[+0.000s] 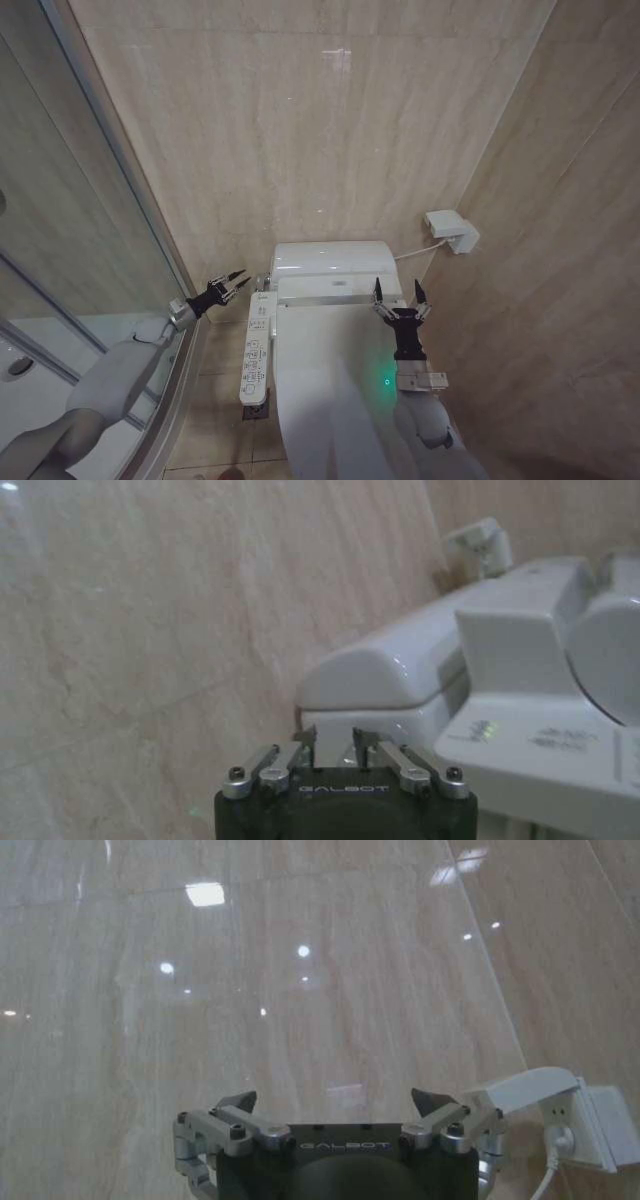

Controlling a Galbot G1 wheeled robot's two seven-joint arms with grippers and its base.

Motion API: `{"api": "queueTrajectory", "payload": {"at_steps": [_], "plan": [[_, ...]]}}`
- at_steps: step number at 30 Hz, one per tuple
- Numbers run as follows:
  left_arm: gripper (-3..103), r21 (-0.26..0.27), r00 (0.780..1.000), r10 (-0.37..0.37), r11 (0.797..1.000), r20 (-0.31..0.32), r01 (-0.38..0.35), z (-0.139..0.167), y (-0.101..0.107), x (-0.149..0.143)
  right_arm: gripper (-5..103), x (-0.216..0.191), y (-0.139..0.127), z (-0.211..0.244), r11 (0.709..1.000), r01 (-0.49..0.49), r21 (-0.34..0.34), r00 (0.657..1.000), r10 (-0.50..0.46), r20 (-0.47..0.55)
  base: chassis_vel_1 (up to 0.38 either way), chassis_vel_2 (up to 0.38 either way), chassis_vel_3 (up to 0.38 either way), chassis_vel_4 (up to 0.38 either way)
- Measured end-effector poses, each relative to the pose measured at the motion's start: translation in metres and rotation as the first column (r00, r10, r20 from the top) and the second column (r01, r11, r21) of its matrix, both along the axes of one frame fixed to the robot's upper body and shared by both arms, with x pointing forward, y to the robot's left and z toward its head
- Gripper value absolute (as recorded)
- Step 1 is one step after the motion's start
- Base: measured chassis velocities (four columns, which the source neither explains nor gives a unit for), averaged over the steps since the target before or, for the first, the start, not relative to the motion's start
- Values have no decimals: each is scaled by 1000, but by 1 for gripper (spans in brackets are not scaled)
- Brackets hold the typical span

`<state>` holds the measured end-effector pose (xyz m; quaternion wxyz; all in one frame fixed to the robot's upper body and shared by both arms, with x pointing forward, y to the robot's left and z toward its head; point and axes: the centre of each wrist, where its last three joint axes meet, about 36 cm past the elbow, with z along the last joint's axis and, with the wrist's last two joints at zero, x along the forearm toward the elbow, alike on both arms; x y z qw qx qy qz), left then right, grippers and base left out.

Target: Open the toilet lid, clean the toilet bowl with a toilet brush, close the toilet lid, and flush.

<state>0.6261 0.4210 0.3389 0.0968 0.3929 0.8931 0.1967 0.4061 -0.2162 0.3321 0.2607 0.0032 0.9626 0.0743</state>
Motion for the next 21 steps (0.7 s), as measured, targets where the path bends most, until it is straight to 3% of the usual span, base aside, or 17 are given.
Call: {"api": "queueTrajectory", "payload": {"at_steps": [1,8,9,21], "plan": [[18,10,1000,-16,1000,-6,16,0,0,1,100,0,0,0,1000,0,1,1000,0,-1,0,0,0,0],[18,45,996,-86,995,-36,87,-9,-12,4,100,-2,0,-2,1000,1,0,1000,-1,-3,0,0,0,0],[0,56,995,-91,994,-41,94,-11,-12,4,100,-2,0,-2,1000,2,0,1000,-2,-3,0,0,0,0],[0,65,996,-80,994,-41,83,-10,-14,9,100,-1,-1,-3,1000,4,3,1000,-4,-4,0,0,0,0]]}}
